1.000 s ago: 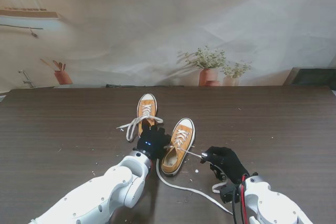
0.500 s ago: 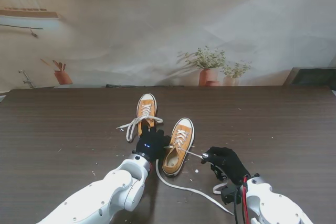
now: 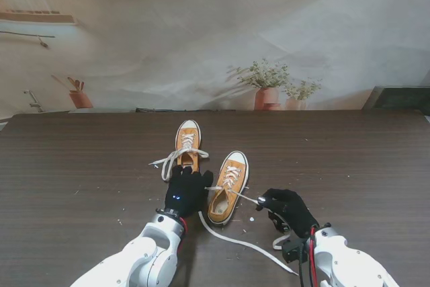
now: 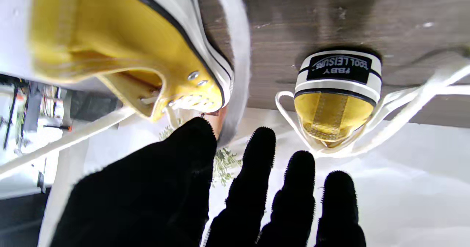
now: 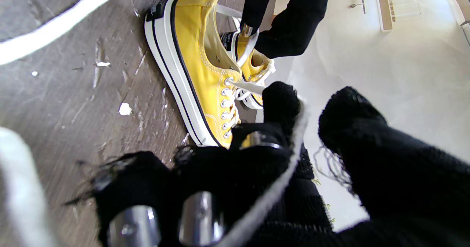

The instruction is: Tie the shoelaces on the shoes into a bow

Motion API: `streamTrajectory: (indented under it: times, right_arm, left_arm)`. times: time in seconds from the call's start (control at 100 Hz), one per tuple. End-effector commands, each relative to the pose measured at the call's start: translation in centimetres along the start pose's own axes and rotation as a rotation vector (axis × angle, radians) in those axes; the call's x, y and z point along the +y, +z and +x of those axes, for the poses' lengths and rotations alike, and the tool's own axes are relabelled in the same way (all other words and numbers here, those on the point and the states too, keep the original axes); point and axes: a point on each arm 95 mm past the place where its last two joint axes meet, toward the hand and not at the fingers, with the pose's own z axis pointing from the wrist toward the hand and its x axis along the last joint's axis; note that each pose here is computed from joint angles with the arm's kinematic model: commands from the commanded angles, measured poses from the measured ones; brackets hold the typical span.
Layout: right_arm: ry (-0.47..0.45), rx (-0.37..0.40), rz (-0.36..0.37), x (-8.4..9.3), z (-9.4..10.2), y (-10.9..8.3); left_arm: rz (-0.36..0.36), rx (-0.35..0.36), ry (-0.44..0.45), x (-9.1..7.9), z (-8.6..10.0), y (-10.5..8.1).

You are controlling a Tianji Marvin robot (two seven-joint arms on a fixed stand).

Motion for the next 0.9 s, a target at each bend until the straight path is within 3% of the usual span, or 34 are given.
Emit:
streamTrajectory:
  times: [0.0, 0.2, 0.43, 0.6, 0.78, 0.89]
  right_arm:
    - [0.001, -0.004, 0.024, -0.3, 0.1, 0.0]
    - [0.008, -0.013, 0.044, -0.6, 0.1, 0.1]
    - [0.016, -0.018, 0.058, -0.8, 0.1, 0.0]
    - [0.018, -0.018, 0.065, -0.9, 0.1, 0.0]
    - [0.019, -0.019, 0.070, -1.0, 0.2, 0.0]
    - [0.018, -0.019, 0.072, -1.0, 0.2, 0.0]
  left_arm:
    - [-0.013, -0.012, -0.088, 0.4, 1.2, -0.6]
    - [0.081, -0.048, -0.333, 1.7, 2.1, -1.2]
    - [0.126, -0.090, -0.433, 2.9, 2.2, -1.4]
    - [0.107, -0.042, -0.378, 2.7, 1.4, -1.5]
    - [0.108, -0.018, -0.139, 1.3, 0.8, -1.5]
    - [0.066, -0.008, -0.041, 0.6, 0.7, -1.0]
